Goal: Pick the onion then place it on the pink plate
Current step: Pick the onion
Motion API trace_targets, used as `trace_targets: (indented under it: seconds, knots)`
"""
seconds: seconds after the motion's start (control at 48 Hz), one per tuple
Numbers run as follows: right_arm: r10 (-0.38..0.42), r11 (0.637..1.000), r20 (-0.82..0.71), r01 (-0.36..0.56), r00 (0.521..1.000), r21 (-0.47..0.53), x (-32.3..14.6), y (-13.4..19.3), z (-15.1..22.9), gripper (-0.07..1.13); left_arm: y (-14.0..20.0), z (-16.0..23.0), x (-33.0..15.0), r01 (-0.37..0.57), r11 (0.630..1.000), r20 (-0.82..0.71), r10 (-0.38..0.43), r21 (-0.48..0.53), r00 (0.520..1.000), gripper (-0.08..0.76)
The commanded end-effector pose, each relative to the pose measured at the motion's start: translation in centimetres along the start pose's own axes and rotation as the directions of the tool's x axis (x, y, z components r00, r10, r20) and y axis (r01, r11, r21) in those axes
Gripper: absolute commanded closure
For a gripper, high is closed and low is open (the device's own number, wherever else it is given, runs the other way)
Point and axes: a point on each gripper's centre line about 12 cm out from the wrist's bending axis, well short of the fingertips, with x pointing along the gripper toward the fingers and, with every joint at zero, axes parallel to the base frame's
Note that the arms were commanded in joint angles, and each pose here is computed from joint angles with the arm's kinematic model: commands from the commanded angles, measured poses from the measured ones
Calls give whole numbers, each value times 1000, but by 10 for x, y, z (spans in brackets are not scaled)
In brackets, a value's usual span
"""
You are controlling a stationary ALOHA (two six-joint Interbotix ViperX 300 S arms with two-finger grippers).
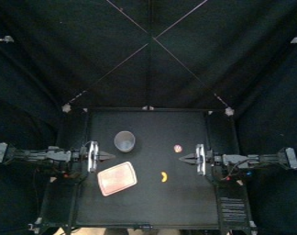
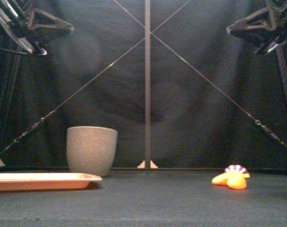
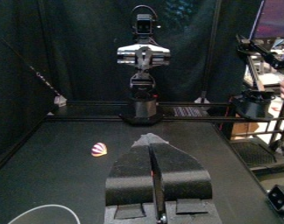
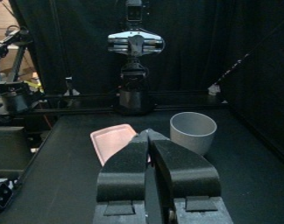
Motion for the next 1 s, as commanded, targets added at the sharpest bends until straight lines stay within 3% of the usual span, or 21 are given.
trace_targets:
  seconds: [0.021, 0.146, 0.292, 0.646, 0.75, 1.0]
  knots:
    - [-19, 999, -26, 20, 999, 36, 3, -3, -4, 902, 3, 1, 3, -16, 1000, -51, 16, -9, 999, 608]
    - [-93, 985, -134, 111, 987, 133, 6, -17, -17, 900, 8, -6, 4, -46, 998, -157, 40, -33, 987, 600]
    - [-174, 959, -283, 228, 943, 168, 7, -37, -32, 828, 18, -8, 3, -99, 994, -235, 87, -42, 968, 598]
    - [-317, 883, -512, 446, 798, 149, -3, -79, -65, -2, 29, -11, 1, -153, 988, -263, 139, -32, 955, 597]
    - [-335, 865, -581, 487, 741, 122, -5, -89, -81, -4, 29, -11, 1, -154, 988, -263, 140, -32, 955, 597]
    - [-324, 885, -700, 465, 636, 14, -4, -96, -115, 16, 29, -11, 1, -156, 987, -263, 142, -33, 954, 597]
